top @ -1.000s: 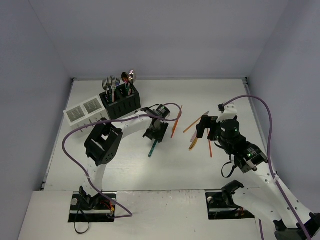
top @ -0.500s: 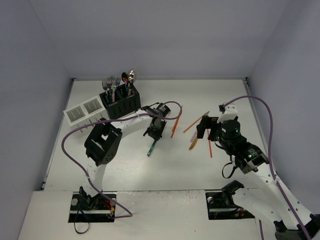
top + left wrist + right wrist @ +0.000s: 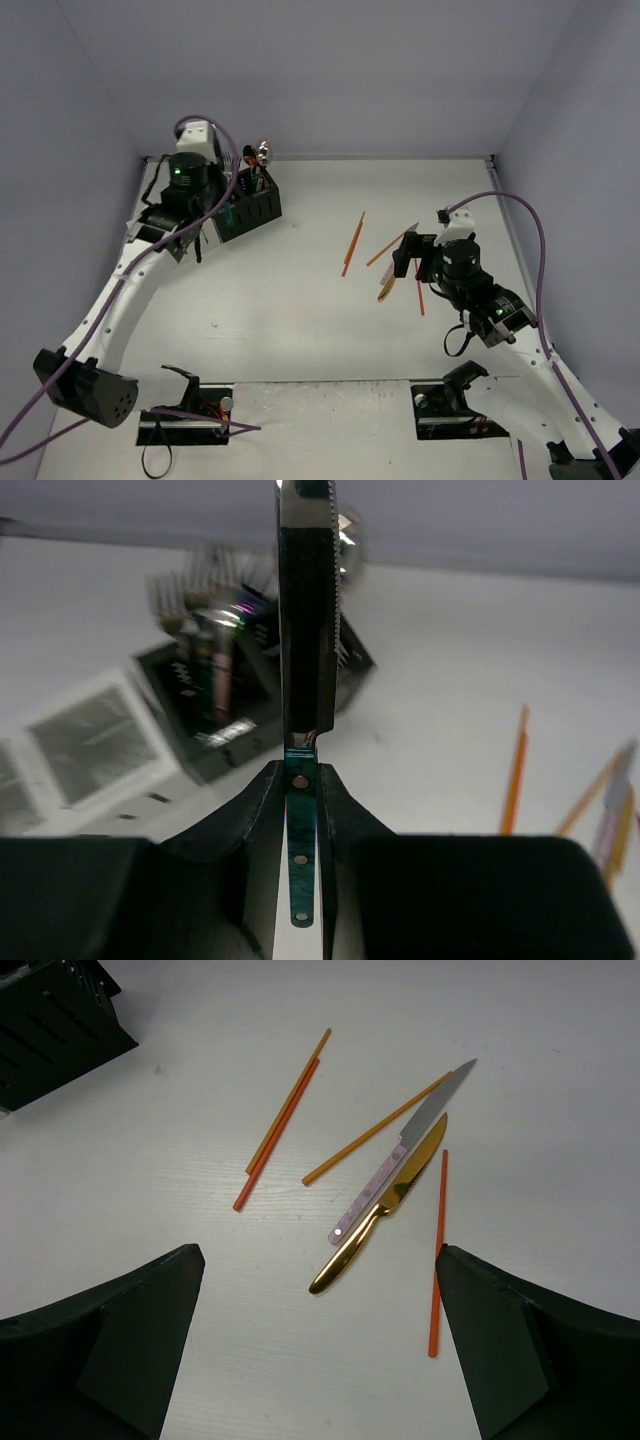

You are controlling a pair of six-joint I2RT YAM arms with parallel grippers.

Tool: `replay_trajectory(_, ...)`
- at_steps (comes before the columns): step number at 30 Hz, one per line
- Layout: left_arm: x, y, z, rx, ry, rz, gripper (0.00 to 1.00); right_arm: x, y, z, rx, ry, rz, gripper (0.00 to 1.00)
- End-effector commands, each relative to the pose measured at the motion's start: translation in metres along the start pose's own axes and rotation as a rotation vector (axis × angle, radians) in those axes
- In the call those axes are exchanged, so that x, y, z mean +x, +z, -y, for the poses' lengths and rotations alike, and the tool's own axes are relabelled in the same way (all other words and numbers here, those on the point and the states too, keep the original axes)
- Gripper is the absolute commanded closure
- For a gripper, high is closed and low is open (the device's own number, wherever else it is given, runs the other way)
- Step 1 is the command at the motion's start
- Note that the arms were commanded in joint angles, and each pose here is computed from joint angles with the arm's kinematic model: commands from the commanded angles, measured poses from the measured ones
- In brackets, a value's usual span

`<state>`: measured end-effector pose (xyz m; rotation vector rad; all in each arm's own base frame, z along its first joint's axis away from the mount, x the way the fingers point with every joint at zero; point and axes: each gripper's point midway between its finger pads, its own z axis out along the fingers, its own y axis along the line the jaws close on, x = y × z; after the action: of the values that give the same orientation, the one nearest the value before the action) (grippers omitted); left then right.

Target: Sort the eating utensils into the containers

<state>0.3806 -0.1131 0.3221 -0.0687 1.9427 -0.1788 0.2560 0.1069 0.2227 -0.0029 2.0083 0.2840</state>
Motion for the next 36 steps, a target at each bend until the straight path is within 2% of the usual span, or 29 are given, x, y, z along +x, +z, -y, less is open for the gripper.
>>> replay_trajectory(1,-0.050,0.006,-0.054,-0.146,-0.006,0.230,1.00,-0.023,0.000,-0.004,-0.002,0.023,0.060,0.00)
replay_trajectory(5,-0.081,0.014,-0.098,-0.231,-0.041,0.367,1.00,-0.025,0.002,-0.002,0.013,0.027,0.064,0.00)
replay_trajectory(9,-0.086,0.034,-0.131,-0.269,-0.078,0.418,1.00,-0.025,0.003,0.000,0.029,0.026,0.065,0.00)
replay_trajectory(11,-0.077,0.054,-0.146,-0.290,-0.085,0.402,1.00,-0.026,0.003,0.002,0.036,0.024,0.069,0.00)
replay_trajectory(14,-0.075,0.069,-0.152,-0.288,-0.082,0.420,1.00,-0.025,0.003,0.004,0.045,0.021,0.070,0.00)
replay_trajectory(20,-0.044,0.097,-0.169,-0.315,-0.058,0.366,1.00,-0.025,0.001,0.009,0.067,0.028,0.083,0.00)
replay_trajectory(25,-0.016,0.101,-0.182,-0.371,-0.048,0.325,1.00,-0.025,0.000,0.011,0.077,0.028,0.090,0.00)
replay_trajectory(32,0.013,0.102,-0.179,-0.344,-0.033,0.266,1.00,-0.020,0.002,0.011,0.078,0.027,0.075,0.00)
replay_trajectory(36,0.029,0.094,-0.179,-0.342,-0.030,0.235,0.90,-0.018,0.003,0.010,0.069,0.029,0.070,0.00)
